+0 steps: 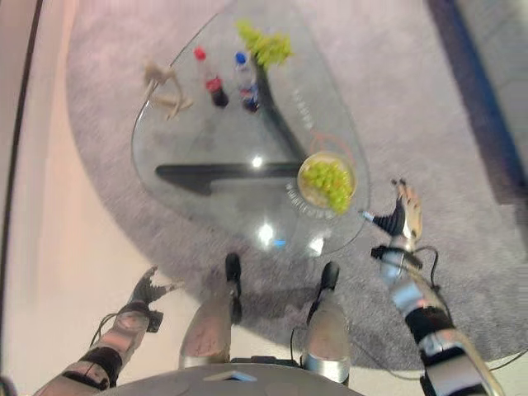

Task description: Pick up fruits into the plate

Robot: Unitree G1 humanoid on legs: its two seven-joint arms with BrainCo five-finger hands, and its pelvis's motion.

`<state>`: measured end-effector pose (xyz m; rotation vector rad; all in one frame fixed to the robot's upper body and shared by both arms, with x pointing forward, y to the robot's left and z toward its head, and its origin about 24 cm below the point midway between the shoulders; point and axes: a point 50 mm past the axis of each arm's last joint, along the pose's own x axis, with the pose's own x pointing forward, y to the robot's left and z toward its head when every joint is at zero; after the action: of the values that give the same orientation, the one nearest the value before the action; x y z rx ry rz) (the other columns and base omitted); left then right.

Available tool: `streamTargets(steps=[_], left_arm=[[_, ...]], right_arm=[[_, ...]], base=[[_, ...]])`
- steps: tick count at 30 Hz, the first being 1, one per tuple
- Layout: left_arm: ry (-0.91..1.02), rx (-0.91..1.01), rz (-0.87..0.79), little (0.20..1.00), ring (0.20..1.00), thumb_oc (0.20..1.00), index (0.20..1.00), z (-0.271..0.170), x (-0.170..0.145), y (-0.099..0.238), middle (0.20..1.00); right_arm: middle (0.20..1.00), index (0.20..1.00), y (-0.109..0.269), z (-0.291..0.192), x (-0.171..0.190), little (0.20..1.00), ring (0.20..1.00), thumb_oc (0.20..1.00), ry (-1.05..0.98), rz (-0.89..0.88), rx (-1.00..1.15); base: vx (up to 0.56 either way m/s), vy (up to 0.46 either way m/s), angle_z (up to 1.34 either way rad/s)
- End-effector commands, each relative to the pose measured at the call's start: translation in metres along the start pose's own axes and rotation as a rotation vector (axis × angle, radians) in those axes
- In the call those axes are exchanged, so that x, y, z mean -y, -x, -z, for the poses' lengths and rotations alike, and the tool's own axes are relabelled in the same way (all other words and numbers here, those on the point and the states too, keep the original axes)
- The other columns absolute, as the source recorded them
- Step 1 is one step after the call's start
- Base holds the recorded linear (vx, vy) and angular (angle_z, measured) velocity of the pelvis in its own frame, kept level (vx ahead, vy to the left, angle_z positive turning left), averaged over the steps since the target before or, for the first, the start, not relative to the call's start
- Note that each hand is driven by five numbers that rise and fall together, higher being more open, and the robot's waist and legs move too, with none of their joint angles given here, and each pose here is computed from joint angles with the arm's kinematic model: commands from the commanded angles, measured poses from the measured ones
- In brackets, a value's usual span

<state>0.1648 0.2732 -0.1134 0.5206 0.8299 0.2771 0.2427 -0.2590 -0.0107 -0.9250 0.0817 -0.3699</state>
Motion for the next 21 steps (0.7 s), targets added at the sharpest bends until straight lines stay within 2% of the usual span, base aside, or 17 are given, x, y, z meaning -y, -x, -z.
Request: streamTargets(steps=[1, 6, 17, 21], left_arm=[[-0.029, -0.065, -0.008, 1.000, 1.000, 1.000, 1.000, 0.016, 0.005, 0.004, 1.000], [-0.044, -0.134, 0.013, 1.000, 1.000, 1.000, 1.000, 0.031, 0.007, 0.008, 1.000], [-0.154, -0.275, 0.131, 1.000, 1.000, 1.000, 1.000, 0.059, 0.021, 0.018, 1.000], [-0.212, -0.325, 0.171, 1.000, 1.000, 1.000, 1.000, 0.069, 0.022, 0.022, 1.000]], right_arm=[[1.000, 1.000, -0.009, -0.013, 0.011, 1.000, 1.000, 1.000, -0.040, 0.005, 0.088], [1.000, 1.000, 0.019, 0.009, -0.015, 1.000, 1.000, 1.000, -0.060, -0.175, -0.027], [1.000, 1.000, 0.105, 0.094, -0.066, 1.000, 1.000, 1.000, -0.126, -0.591, -0.634], [1.000, 1.000, 0.129, 0.107, -0.075, 1.000, 1.000, 1.000, -0.141, -0.742, -0.807]], base=[[0.03, -0.004, -0.31], [0.03, -0.003, -0.26], [0.02, -0.012, -0.06], [0.05, -0.007, -0.01]])
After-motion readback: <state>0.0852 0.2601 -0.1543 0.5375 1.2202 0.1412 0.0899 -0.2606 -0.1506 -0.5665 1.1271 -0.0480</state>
